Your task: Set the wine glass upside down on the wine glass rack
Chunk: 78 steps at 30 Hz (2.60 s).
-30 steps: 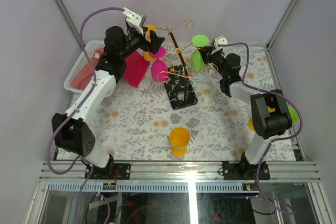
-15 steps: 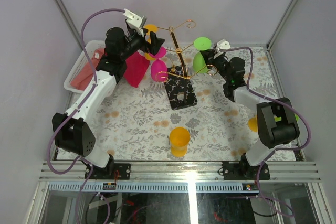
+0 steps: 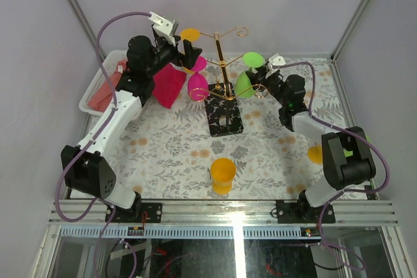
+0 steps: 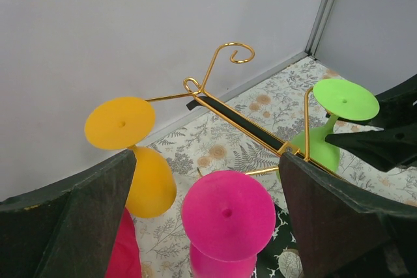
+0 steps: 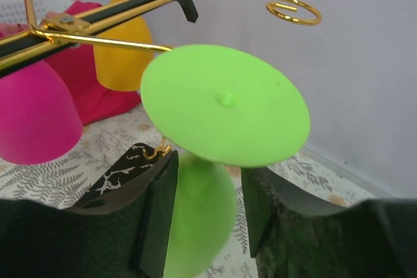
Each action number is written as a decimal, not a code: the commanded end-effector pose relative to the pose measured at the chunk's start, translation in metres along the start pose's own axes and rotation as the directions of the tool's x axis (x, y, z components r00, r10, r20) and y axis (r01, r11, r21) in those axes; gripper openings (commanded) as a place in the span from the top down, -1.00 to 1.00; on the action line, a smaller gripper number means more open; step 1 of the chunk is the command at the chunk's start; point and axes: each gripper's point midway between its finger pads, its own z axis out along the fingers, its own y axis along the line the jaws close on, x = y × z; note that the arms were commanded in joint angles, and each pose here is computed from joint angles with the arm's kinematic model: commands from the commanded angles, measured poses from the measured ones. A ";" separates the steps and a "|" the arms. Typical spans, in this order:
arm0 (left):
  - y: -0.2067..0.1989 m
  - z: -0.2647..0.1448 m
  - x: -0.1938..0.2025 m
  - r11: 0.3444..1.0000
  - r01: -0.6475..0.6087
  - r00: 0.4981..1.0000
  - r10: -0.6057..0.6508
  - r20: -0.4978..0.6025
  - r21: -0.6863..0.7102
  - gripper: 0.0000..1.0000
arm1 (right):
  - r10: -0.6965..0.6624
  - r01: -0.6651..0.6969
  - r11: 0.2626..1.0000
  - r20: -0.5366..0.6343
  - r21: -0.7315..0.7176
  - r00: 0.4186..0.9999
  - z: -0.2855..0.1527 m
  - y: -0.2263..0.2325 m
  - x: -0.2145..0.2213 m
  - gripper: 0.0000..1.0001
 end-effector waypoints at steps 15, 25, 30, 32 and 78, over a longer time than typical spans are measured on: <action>0.039 -0.039 -0.008 0.984 0.087 0.996 -0.091 -0.017 -0.158 -1.00 | -0.076 0.120 0.885 -0.113 0.449 0.991 -0.064 -0.068 -0.008 -0.98; 0.043 -0.061 0.000 0.978 0.108 0.993 -0.113 -0.018 -0.178 -1.00 | 0.006 0.152 0.758 -0.241 0.634 0.971 -0.087 -0.109 0.000 -0.98; 0.043 -0.068 0.007 0.977 0.102 0.992 -0.113 -0.050 -0.186 -1.00 | 0.044 0.196 0.607 -0.278 0.770 0.960 -0.132 -0.137 -0.011 -0.98; 0.042 -0.070 0.006 0.976 0.125 0.990 -0.135 -0.043 -0.179 -1.00 | 0.072 0.166 0.579 -0.253 0.798 0.965 -0.147 -0.142 -0.016 -0.98; 0.051 -0.077 0.032 0.965 0.144 0.983 -0.165 -0.081 -0.217 -1.00 | 0.425 0.252 0.474 -0.470 0.844 0.773 -0.234 -0.133 -0.043 -0.98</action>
